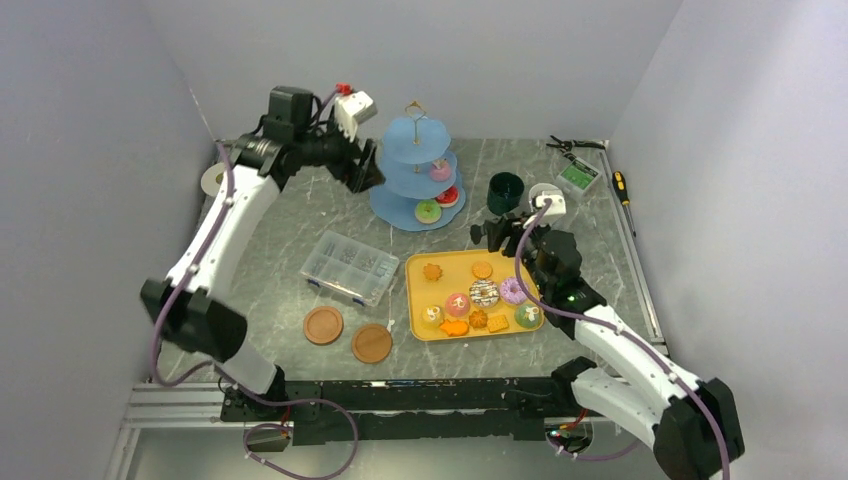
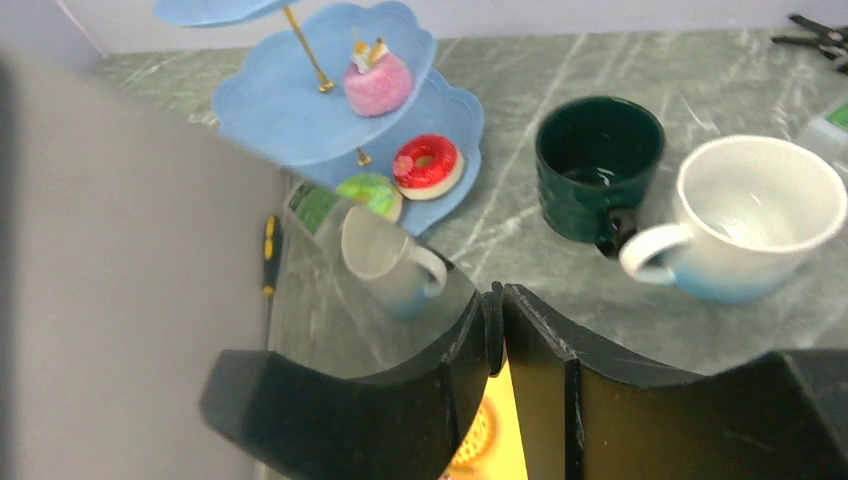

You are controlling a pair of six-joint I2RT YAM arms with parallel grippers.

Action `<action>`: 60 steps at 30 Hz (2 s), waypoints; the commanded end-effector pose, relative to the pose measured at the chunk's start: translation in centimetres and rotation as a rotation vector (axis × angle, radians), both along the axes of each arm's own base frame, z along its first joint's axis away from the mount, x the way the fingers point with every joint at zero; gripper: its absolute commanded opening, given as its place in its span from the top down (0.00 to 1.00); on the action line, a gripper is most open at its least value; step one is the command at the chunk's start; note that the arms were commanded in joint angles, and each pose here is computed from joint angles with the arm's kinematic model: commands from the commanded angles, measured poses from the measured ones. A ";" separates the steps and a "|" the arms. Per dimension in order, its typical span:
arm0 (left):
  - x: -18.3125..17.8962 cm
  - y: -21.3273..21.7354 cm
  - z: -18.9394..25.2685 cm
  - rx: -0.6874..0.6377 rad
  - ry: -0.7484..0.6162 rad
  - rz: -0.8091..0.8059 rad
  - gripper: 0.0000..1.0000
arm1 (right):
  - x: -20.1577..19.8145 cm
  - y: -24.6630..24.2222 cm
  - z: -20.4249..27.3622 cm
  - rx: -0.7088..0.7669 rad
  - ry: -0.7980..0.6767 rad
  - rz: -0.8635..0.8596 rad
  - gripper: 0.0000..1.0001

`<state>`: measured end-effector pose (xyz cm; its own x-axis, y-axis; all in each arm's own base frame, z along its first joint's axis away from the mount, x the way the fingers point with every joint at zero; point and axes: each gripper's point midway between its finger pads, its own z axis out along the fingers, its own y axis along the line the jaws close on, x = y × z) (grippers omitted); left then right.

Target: Serve the afternoon tea

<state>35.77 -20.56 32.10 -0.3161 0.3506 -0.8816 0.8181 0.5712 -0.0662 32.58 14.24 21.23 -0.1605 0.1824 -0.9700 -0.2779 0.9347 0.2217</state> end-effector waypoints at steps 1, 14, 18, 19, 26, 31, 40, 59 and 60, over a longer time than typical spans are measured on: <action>5.6 -2.7 3.4 -0.105 -0.125 -0.023 0.13 | -1.3 -2.2 -0.2 0.000 0.043 -0.091 0.33; 15.9 -7.3 0.8 -0.244 -0.273 -0.178 0.12 | -4.1 -4.7 -1.7 -0.007 0.149 -0.175 0.32; 17.5 -7.6 -0.3 -0.301 -0.243 -0.223 0.12 | -4.7 -5.2 -2.3 -0.012 0.183 -0.197 0.31; 17.7 -7.6 -0.5 -0.324 -0.227 -0.233 0.12 | -4.8 -5.4 -2.5 -0.013 0.192 -0.205 0.31; 18.1 -8.4 -0.8 -0.414 -0.200 -0.313 0.24 | -5.4 -6.2 -4.3 -0.020 0.249 -0.248 0.30; 17.9 -9.2 -1.0 -0.443 -0.207 -0.354 0.33 | -5.4 -6.4 -5.1 -0.027 0.270 -0.262 0.30; 18.0 -10.2 -0.9 -0.410 -0.271 -0.321 0.55 | -6.2 -7.0 -6.9 -0.020 0.317 -0.298 0.30; 17.4 -9.4 3.7 -0.277 -0.570 -0.100 0.86 | -6.3 -7.1 -7.1 -0.027 0.332 -0.305 0.33; 17.3 -9.4 3.8 -0.268 -0.573 -0.087 0.87 | -6.3 -7.1 -7.2 -0.029 0.337 -0.308 0.33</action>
<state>53.71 -30.65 27.99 0.0306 0.1057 -0.9939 0.8893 0.4511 0.0754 25.83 7.11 12.66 -0.4387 0.2249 -0.8700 0.0841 0.9742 0.2094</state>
